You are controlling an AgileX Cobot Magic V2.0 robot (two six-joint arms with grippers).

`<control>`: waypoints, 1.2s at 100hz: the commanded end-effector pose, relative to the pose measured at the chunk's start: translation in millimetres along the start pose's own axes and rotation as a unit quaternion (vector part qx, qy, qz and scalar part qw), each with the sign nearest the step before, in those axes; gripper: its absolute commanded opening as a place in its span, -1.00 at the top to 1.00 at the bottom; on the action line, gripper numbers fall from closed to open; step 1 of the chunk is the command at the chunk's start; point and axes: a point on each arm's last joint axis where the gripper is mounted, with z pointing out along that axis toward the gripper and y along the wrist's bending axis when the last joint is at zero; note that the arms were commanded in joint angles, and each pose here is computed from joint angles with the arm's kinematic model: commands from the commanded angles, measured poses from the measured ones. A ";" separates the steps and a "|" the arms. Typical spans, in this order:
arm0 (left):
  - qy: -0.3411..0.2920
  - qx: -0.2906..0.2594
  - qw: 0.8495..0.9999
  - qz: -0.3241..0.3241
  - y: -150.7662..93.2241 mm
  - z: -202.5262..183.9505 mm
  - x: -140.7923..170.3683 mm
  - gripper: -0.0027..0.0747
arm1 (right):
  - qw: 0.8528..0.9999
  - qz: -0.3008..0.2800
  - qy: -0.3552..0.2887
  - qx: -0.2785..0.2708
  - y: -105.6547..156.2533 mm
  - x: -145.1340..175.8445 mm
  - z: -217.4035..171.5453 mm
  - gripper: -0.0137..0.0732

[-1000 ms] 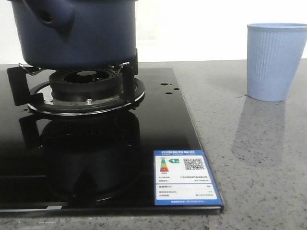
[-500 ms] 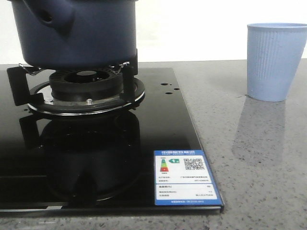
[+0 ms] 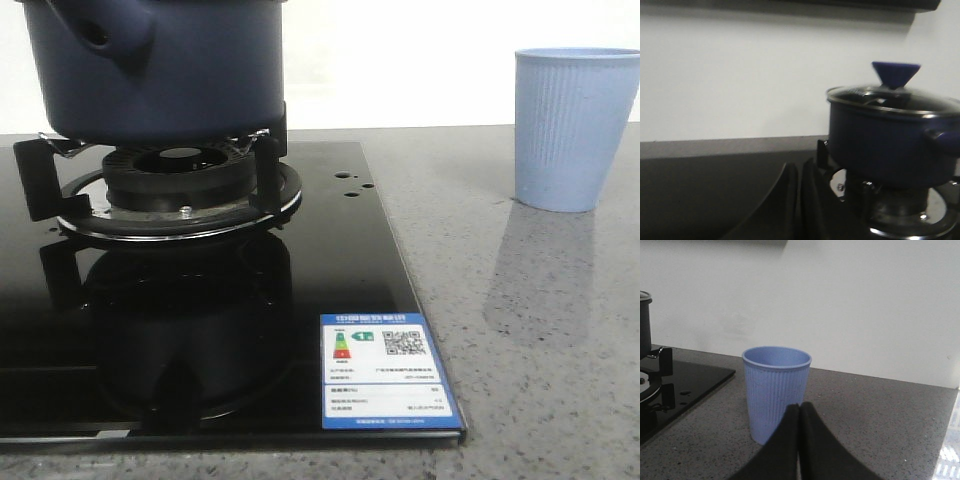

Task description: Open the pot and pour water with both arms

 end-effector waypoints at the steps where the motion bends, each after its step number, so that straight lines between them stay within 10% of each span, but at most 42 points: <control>1: -0.025 -0.031 0.999 -0.001 3.9 -2.2 0.1 0.97 | 0.999 0.000 -0.044 0.003 -1.1 -14.5 0.3 0.83; 120: 0.002 -0.077 0.997 0.010 10.1 -10.5 35.6 0.97 | 0.999 0.000 -0.044 0.003 -1.1 -14.5 0.3 0.83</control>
